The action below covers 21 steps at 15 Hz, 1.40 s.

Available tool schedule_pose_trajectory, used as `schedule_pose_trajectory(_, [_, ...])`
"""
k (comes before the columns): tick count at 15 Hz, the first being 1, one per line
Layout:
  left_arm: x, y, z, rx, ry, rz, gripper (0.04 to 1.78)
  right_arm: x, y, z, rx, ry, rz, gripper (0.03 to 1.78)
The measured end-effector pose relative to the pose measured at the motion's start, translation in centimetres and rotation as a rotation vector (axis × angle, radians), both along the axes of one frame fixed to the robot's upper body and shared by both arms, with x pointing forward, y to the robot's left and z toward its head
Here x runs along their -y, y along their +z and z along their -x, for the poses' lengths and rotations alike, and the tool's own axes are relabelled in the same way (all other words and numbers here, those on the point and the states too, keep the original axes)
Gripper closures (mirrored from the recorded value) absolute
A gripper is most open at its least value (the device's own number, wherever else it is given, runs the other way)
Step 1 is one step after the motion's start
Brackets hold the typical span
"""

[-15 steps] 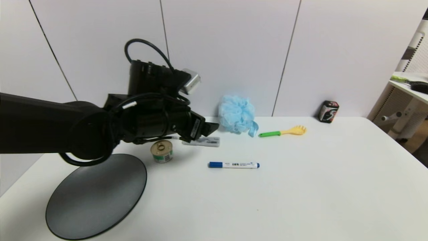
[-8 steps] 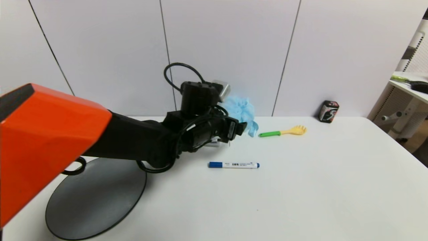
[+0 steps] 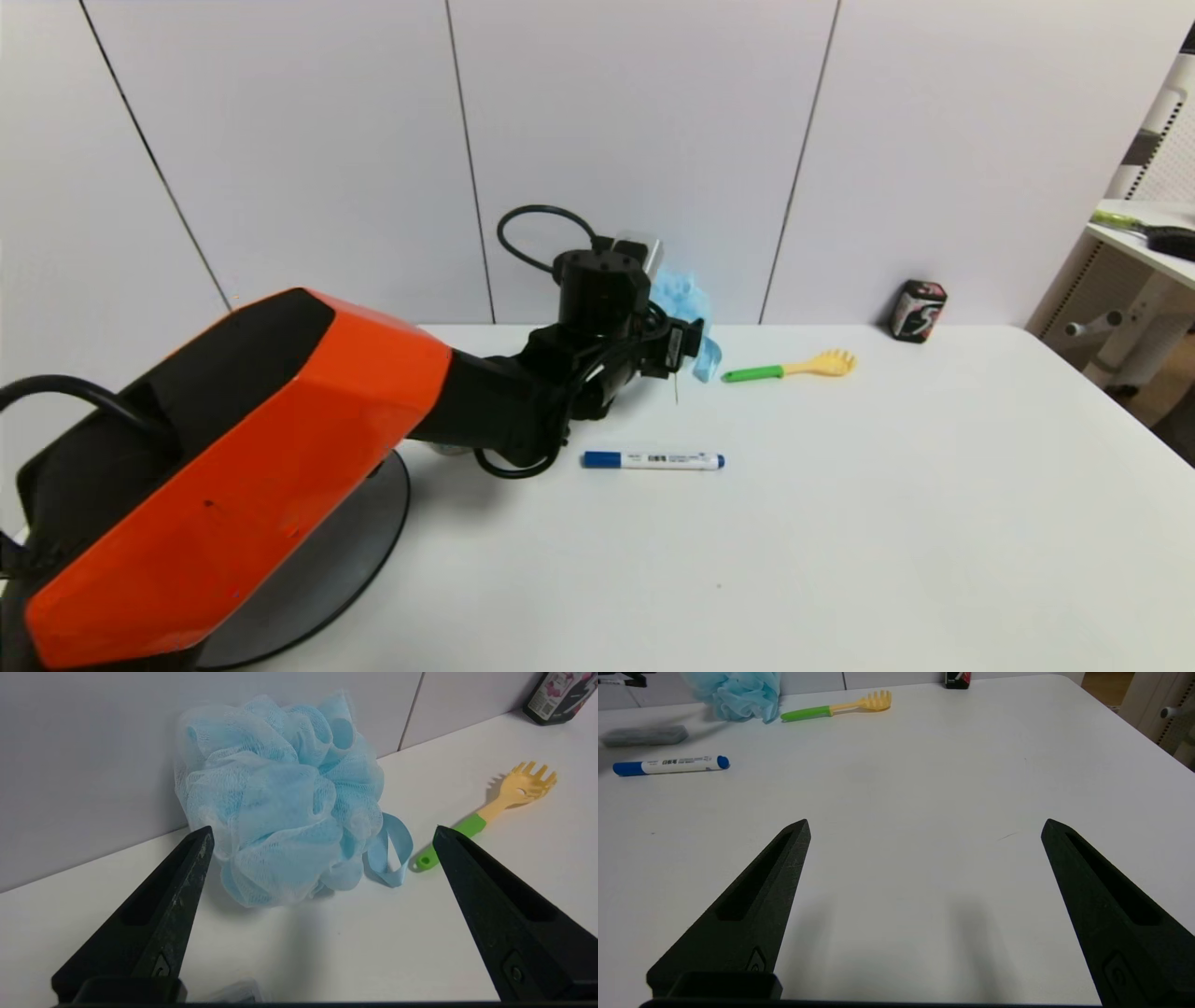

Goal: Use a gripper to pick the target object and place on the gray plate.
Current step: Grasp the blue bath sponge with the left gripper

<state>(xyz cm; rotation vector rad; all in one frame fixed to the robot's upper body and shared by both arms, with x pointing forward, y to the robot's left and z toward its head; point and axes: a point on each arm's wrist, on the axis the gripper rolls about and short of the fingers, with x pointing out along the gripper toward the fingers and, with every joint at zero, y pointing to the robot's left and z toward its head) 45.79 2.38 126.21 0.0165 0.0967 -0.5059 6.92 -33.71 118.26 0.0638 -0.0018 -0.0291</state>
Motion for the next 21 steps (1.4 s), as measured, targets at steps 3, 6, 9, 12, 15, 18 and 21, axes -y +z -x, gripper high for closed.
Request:
schedule_pose_trajectory(3, [1.1, -1.0, -1.2, 0.037, -0.002, 0.021, 0.13, 0.0, 0.0, 0.0, 0.0, 0.0, 0.0, 0.1])
schedule_pose_trajectory(6, [2.1, -1.8, -2.3, 0.08, -0.003, 0.017, 0.13, 0.0, 0.0, 0.0, 0.0, 0.0, 0.001, 0.1])
schedule_pose_trajectory(9, [2.7, -2.7, -3.1, 0.105, -0.003, -0.001, 0.13, 0.0, 0.0, 0.0, 0.0, 0.0, 0.001, 0.1])
schedule_pose_trajectory(12, [3.0, -3.3, -3.9, 0.131, 0.002, 0.01, 0.13, 0.0, 0.0, 0.0, 0.0, 0.0, 0.001, 0.1])
schedule_pose_trajectory(15, [2.7, -3.9, -5.1, 0.176, 0.019, -0.027, 0.13, 0.0, 0.0, 0.0, 0.0, 0.0, 0.001, 0.1])
schedule_pose_trajectory(18, [2.6, -4.3, -5.6, 0.185, 0.026, -0.036, 0.13, 0.0, 0.0, 0.0, 0.0, 0.0, 0.001, 0.1])
schedule_pose_trajectory(21, [2.6, -4.5, -5.7, 0.183, 0.026, -0.04, 0.13, 0.0, 0.0, 0.0, 0.0, 0.0, 0.001, 0.1])
